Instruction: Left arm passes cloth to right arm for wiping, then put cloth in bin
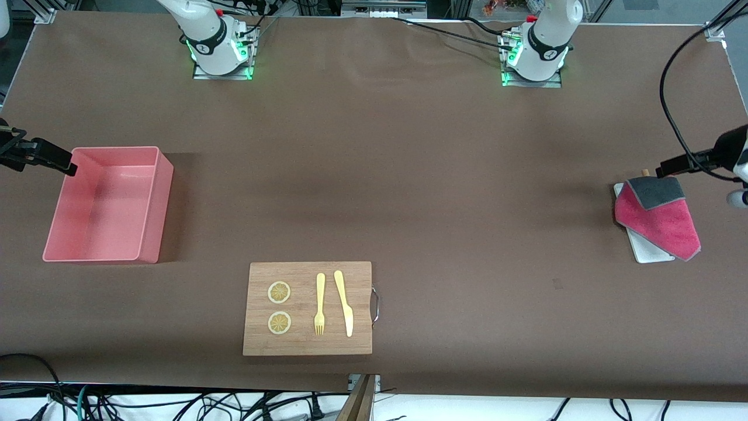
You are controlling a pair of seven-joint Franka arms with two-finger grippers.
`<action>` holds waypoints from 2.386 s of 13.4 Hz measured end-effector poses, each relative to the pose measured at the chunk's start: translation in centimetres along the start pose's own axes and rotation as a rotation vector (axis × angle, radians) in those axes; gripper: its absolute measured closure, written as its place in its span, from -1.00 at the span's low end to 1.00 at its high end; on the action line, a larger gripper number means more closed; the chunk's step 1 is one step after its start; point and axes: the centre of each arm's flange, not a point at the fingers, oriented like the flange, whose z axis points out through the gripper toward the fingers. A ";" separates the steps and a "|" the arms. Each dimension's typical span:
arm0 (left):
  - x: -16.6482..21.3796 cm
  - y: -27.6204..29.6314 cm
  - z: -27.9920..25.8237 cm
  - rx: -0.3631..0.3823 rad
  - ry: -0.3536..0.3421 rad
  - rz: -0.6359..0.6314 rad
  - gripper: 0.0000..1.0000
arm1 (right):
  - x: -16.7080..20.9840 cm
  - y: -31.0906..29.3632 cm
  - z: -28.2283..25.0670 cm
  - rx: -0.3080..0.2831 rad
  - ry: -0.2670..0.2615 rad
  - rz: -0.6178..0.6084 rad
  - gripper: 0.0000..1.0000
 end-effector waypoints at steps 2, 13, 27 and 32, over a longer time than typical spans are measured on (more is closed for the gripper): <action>1.8 -2.8 3.0 -0.010 -0.028 -0.045 -1.00 | 0.0 0.0 0.0 0.000 0.000 0.000 -1.00; 6.5 -15.8 15.2 0.004 -0.073 -0.144 -1.00 | 0.0 -0.1 0.0 0.000 0.000 -0.001 -1.00; 7.2 -16.1 19.3 -0.008 -0.125 -0.137 -0.37 | 0.0 -0.1 0.0 0.000 -0.001 -0.001 -1.00; 7.3 -16.2 19.5 -0.011 -0.126 -0.114 0.13 | 0.0 -0.2 0.0 0.000 -0.001 -0.004 -1.00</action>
